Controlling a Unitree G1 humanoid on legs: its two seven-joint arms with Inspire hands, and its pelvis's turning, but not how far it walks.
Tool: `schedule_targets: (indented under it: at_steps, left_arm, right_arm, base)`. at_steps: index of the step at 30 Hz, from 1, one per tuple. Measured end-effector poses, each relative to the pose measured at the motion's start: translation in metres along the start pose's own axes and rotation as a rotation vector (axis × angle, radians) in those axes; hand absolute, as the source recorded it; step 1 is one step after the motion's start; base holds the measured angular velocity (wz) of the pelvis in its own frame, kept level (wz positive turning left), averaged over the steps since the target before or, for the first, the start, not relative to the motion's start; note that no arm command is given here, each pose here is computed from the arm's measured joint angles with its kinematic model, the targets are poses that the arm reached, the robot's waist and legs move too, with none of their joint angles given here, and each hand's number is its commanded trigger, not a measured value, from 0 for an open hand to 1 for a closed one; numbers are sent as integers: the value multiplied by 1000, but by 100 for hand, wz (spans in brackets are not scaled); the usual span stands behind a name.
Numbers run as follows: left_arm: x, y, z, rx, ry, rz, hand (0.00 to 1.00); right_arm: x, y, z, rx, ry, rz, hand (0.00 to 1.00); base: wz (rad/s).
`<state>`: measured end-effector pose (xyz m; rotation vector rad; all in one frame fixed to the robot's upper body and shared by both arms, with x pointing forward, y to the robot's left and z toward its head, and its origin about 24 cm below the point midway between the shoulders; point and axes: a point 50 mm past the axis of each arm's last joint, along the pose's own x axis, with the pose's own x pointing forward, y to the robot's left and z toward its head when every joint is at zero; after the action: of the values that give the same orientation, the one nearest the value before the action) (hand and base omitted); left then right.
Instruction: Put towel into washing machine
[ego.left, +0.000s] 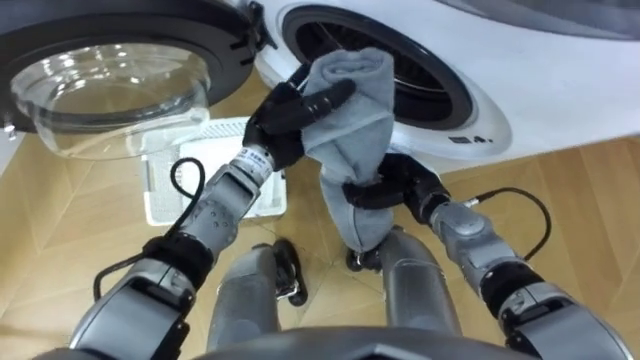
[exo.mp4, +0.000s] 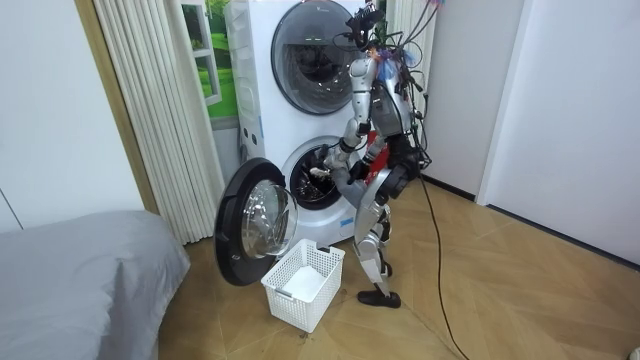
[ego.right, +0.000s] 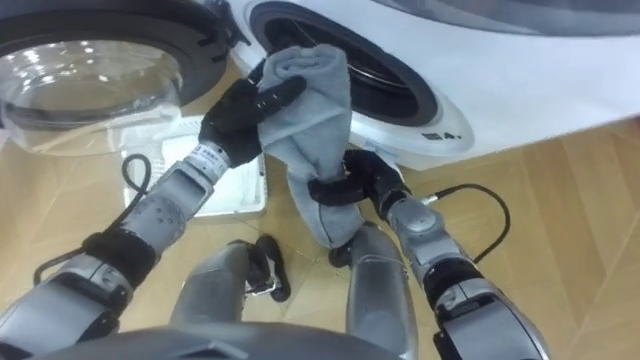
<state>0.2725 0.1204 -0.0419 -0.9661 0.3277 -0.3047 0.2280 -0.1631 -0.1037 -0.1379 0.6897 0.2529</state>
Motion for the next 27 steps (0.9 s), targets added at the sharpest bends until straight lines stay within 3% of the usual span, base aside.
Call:
schedule_targets:
  at_steps: [3, 7, 13, 20, 27]
  left_arm:
    - [-16, 24, 9, 53, -25, 148, 0]
    - [-42, 56, 4, 199, 56, 386, 0]
    - [-55, 70, -7, 412, 193, 508, 0]
    - [-62, 78, -10, 425, 237, 578, 0]
    - [-62, 78, -18, 430, 281, 587, 0]
  right_arm:
    - [-1, -12, -5, 103, 24, -56, 100]
    - [-4, -32, -9, 236, 66, -129, 100]
    - [-8, -53, -10, 297, 112, -134, 100]
    - [-9, -65, -7, 351, 128, -141, 100]
    - [-13, -79, -8, 521, 137, -190, 100]
  base:
    - [0]
    - [9]
    - [17]
    - [12]
    - [20]
